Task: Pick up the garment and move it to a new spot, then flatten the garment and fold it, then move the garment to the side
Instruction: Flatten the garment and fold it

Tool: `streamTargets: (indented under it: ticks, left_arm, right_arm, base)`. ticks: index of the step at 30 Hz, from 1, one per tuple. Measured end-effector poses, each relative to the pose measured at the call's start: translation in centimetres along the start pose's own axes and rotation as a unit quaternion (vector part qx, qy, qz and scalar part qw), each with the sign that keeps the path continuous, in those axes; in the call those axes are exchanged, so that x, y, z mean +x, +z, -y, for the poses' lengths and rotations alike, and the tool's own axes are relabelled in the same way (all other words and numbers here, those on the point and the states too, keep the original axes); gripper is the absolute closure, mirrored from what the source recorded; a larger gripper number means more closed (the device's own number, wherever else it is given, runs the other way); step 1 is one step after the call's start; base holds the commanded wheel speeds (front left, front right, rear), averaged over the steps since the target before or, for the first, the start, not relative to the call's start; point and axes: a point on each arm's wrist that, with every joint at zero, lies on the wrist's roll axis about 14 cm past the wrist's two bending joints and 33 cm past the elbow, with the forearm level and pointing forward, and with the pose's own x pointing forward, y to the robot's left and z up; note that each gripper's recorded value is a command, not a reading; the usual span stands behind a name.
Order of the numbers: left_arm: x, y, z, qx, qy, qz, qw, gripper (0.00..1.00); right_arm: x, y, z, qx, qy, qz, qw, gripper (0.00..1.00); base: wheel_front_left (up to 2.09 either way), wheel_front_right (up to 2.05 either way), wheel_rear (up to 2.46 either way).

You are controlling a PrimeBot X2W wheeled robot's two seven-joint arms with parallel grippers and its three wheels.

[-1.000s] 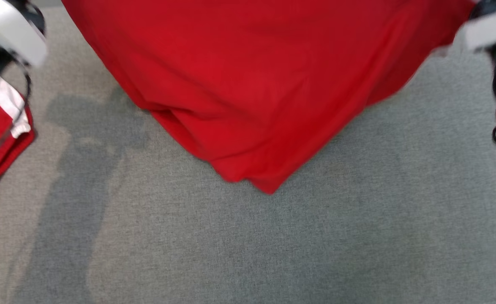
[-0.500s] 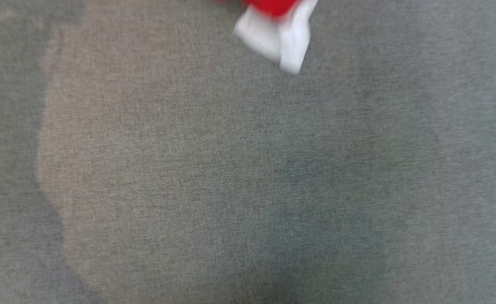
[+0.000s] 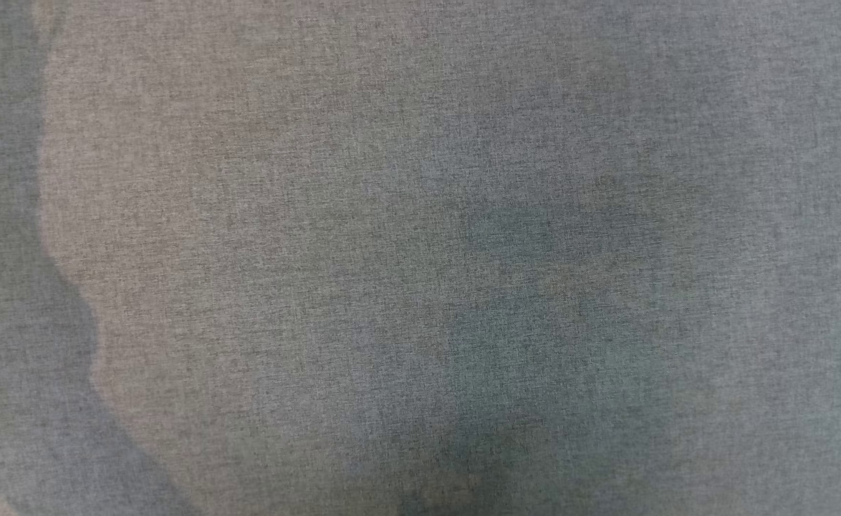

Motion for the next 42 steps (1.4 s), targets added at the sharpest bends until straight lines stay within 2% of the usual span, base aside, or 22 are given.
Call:
streamTargets:
  ticks: [6,10,16,21,27,32,33,37,42]
  left_arm:
    - [-0.9,-4.1,0.2,-0.017,-0.006,-0.060,0.998,1.00]
    - [-2.6,-7.1,1.3,-0.029,-0.020,-0.121,0.992,1.00]
    - [-6.3,-9.1,1.9,-0.047,-0.030,-0.190,0.980,1.00]
    - [-9.9,-10.2,3.1,-0.075,-0.035,-0.241,0.967,1.00]
    - [-15.2,-11.2,5.0,-0.086,-0.048,-0.300,0.949,1.00]
    - [-20.2,-11.7,7.3,-0.100,-0.066,-0.341,0.932,1.00]
    - [-20.2,-11.7,7.3,-0.100,-0.066,-0.341,0.932,1.00]
    - [-24.3,-12.1,9.0,-0.125,-0.076,-0.369,0.918,1.00]
    - [-28.6,-11.9,11.4,-0.142,-0.098,-0.390,0.905,1.00]
  right_arm:
    - [-2.7,-4.7,-0.2,-0.008,0.002,-0.064,0.998,1.00]
    - [-5.3,-7.8,-0.5,-0.018,0.012,-0.127,0.992,1.00]
    - [-9.2,-9.6,-1.0,-0.018,0.028,-0.202,0.979,1.00]
    - [-12.8,-9.2,-0.9,-0.009,0.034,-0.256,0.966,1.00]
    - [-17.9,-7.8,-1.4,0.019,0.040,-0.310,0.950,1.00]
    - [-23.6,-6.8,-1.6,0.042,0.038,-0.368,0.928,1.00]
    - [-23.6,-6.8,-1.6,0.042,0.038,-0.368,0.928,1.00]
    - [-28.4,-5.7,-1.7,0.057,0.037,-0.418,0.906,1.00]
    - [-33.0,-3.4,-1.6,0.074,0.035,-0.454,0.887,1.00]
  base:
    - [0.00,0.00,0.00]
    - [0.00,0.00,0.00]
    - [0.00,0.00,0.00]
    - [0.00,0.00,0.00]
    - [0.00,0.00,0.00]
    - [0.00,0.00,0.00]
    - [0.00,0.00,0.00]
    - [0.00,0.00,0.00]
    - [0.00,0.00,0.00]
